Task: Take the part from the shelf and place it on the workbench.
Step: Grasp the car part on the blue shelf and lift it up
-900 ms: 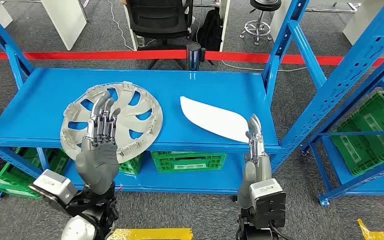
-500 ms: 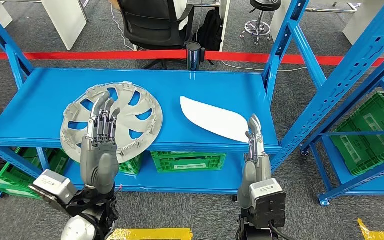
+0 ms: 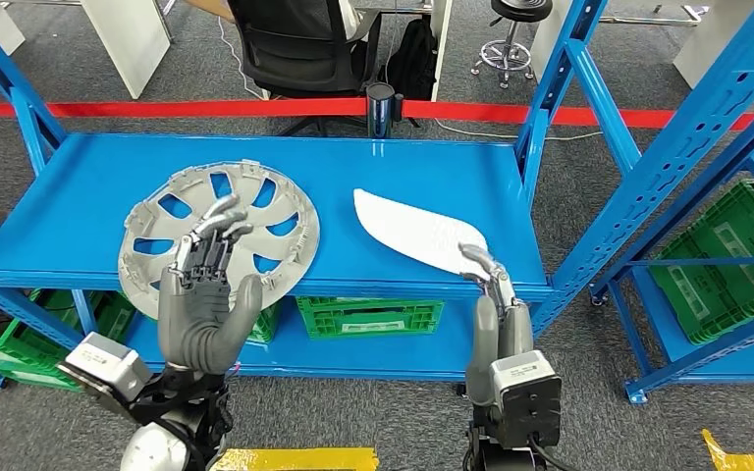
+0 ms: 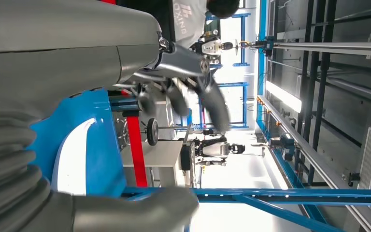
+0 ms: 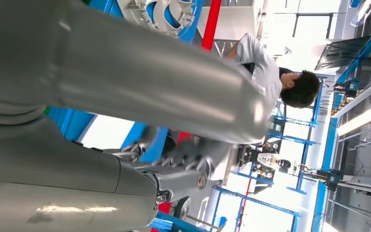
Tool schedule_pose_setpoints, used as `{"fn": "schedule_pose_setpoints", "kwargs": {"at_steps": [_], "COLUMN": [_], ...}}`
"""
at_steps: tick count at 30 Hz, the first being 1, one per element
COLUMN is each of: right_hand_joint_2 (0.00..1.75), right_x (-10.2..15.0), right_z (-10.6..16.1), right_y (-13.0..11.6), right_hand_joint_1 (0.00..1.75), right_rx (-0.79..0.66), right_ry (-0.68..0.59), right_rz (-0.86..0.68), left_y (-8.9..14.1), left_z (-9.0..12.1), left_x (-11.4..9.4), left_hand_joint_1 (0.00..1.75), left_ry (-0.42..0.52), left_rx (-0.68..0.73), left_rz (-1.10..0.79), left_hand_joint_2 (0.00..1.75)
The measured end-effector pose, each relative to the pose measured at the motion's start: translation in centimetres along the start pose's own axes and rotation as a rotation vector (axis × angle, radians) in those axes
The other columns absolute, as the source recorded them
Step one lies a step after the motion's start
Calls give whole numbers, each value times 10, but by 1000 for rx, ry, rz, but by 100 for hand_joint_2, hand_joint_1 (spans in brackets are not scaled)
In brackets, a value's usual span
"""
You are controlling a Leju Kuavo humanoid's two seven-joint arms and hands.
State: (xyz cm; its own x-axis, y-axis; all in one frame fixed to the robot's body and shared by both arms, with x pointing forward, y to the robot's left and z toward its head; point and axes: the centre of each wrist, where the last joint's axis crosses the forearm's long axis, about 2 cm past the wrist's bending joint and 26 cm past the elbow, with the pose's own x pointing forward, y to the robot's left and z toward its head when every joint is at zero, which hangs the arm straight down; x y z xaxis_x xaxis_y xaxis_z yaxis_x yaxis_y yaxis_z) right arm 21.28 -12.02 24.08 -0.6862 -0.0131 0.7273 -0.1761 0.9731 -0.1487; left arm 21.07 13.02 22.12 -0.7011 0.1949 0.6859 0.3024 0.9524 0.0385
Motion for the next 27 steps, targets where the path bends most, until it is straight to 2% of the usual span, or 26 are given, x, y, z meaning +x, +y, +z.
{"fn": "schedule_pose_setpoints", "kwargs": {"at_steps": [10, 13, 16, 21, 25, 26, 27], "right_hand_joint_2": [0, 0, 0, 0, 0, 0, 0], "right_x": [0, -2, -10, -14, -14, -14, -14], "right_z": [0, 8, 33, 50, 54, 55, 55], "right_y": [0, -3, -12, -22, -27, -28, -28], "right_hand_joint_1": [175, 175, 175, 175, 175, 166, 122], "right_rx": [-5, -91, -207, -214, -209, -208, -206], "right_ry": [5, 117, 278, 320, 334, 335, 336], "right_rz": [-1, -35, -81, -64, -43, -39, -37], "left_y": [0, 3, 10, 18, 21, 22, 23], "left_z": [0, 7, 29, 46, 51, 52, 53], "left_x": [0, -2, -7, -12, -14, -14, -15], "left_hand_joint_1": [175, 175, 175, 175, 175, 132, 88], "left_ry": [5, 94, 208, 252, 280, 282, 283], "left_rx": [5, 95, 228, 250, 246, 245, 244], "left_rz": [-3, -21, -26, -46, -68, -73, -78], "left_hand_joint_2": [175, 175, 175, 175, 0, 0, 0]}}
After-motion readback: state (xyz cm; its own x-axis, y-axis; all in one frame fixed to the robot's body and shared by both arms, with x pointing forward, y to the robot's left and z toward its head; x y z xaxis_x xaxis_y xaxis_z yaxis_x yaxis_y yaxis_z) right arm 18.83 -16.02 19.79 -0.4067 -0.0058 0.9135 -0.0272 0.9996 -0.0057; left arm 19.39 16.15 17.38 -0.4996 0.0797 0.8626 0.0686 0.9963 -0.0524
